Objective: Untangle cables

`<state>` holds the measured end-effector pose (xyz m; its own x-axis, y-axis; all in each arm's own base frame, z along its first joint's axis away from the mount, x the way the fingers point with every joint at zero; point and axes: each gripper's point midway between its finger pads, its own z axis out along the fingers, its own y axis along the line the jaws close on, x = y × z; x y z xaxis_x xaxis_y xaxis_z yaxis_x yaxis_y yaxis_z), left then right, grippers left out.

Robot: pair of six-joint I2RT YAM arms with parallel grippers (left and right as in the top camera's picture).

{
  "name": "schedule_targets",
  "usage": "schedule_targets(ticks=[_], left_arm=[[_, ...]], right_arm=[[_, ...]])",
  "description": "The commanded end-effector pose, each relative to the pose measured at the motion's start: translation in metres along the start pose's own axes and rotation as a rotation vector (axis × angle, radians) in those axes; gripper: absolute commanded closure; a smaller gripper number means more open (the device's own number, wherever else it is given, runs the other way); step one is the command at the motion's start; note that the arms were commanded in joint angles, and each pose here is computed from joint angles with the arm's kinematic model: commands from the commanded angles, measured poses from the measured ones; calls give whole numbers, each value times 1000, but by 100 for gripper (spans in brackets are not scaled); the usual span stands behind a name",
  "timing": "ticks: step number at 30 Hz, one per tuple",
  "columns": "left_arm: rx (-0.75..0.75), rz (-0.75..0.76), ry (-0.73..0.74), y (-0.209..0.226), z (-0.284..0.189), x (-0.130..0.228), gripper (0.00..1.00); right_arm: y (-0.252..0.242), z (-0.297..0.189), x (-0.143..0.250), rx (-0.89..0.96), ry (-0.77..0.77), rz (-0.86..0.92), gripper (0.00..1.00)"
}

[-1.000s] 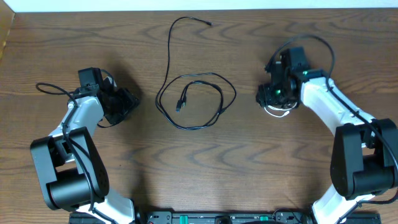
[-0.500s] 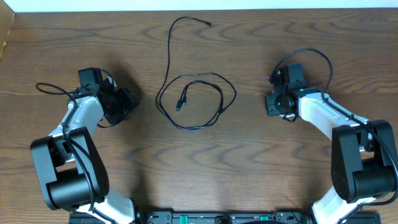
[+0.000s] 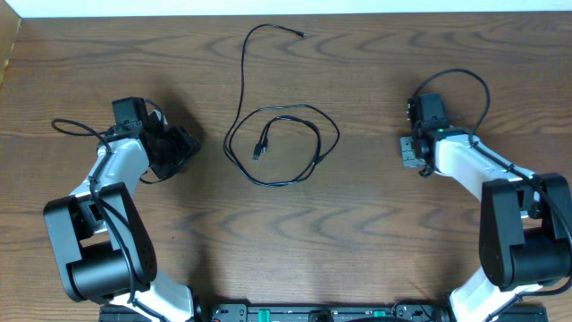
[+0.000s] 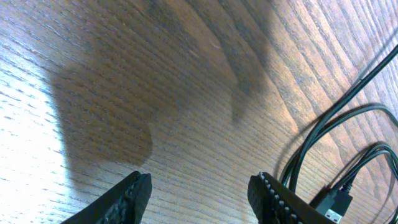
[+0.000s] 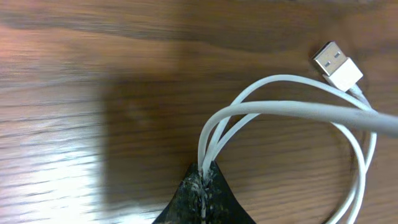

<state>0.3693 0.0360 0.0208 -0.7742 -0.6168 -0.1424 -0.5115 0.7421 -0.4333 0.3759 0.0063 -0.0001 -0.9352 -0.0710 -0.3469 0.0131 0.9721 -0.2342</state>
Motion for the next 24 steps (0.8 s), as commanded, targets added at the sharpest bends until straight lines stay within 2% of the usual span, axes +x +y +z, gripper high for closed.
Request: schedule_targets(ticks=[1, 8, 13, 15, 20, 22, 24], left_arm=[[6, -3, -25, -4, -7, -7, 44], [5, -3, -25, -4, -7, -7, 44], [6, -3, -25, -4, -7, -7, 44], [6, -3, -25, -4, -7, -7, 44], [6, -3, -25, -4, -7, -7, 44], [6, -3, -25, -4, -7, -7, 44], [6, -3, -25, -4, -7, -7, 44]], right_arm=[[-22, 16, 24, 42, 80, 34, 99], [-73, 25, 37, 91, 121, 218, 99], [-112, 33, 62, 135, 170, 391, 99], [-135, 37, 82, 166, 198, 516, 99], [-156, 42, 104, 177, 222, 652, 97], [-159, 43, 107, 166, 226, 675, 92], [-159, 43, 108, 149, 227, 688, 77]])
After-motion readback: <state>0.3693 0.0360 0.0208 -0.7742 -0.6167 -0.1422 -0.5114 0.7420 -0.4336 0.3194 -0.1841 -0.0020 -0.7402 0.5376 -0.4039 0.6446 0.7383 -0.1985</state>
